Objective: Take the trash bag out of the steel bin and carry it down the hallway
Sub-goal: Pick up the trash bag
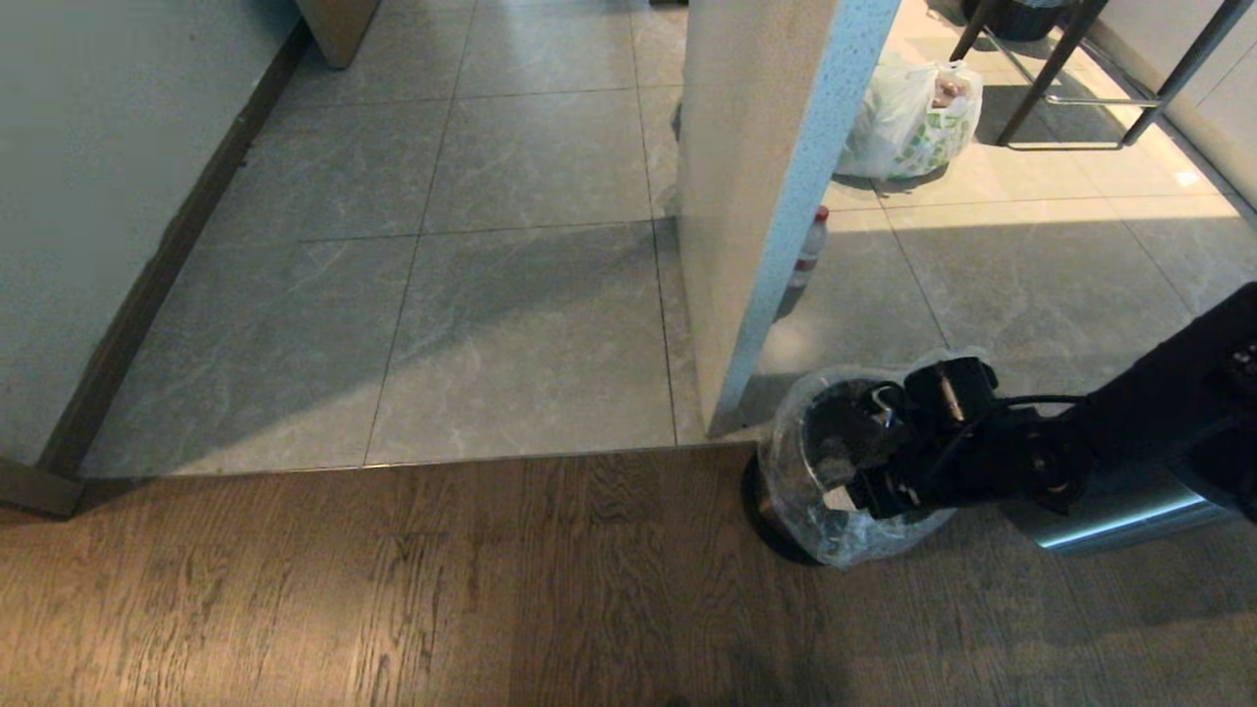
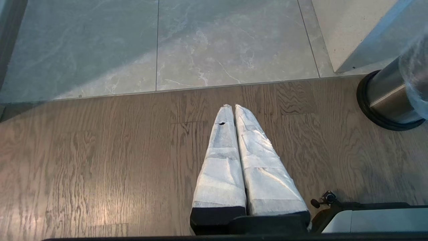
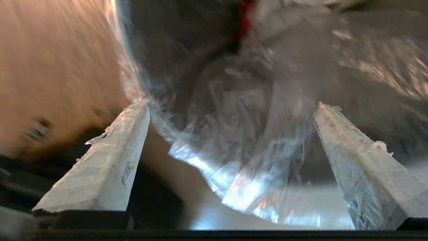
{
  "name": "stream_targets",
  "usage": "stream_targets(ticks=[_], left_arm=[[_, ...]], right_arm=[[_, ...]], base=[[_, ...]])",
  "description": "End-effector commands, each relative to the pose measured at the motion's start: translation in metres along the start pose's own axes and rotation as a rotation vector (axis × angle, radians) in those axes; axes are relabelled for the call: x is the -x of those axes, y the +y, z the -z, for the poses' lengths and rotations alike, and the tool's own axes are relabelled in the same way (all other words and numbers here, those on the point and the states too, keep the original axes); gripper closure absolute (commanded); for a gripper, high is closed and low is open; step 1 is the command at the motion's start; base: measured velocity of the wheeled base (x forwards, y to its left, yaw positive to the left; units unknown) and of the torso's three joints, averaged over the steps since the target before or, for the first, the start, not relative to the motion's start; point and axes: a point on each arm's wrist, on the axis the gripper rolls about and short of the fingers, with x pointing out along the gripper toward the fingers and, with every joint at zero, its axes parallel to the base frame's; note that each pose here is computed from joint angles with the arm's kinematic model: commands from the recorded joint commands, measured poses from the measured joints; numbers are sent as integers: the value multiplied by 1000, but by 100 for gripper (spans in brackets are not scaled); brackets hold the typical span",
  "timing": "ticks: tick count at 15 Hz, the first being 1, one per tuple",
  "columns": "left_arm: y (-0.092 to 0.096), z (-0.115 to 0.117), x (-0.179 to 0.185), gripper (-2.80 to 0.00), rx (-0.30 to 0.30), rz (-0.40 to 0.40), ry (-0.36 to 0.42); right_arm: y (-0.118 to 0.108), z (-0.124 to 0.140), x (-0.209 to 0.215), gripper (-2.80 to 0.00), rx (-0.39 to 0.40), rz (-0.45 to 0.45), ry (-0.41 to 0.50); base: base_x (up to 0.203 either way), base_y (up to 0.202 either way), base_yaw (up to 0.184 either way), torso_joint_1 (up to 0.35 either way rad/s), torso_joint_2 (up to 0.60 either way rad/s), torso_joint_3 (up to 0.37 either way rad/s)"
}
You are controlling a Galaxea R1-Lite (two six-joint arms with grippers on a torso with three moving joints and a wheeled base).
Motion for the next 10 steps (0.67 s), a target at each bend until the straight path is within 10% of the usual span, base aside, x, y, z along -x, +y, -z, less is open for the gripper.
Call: stream_targets(ticks=[1, 10], left_arm=[[0, 0, 0, 0, 0, 0, 0], [0, 0, 0, 0, 0, 0, 0]], right_arm=[[0, -4, -4, -280, -9, 3, -20], [-8, -23, -3, -280, -15, 36, -181]], base=[[0, 0, 0, 0, 0, 0], [0, 0, 0, 0, 0, 0]])
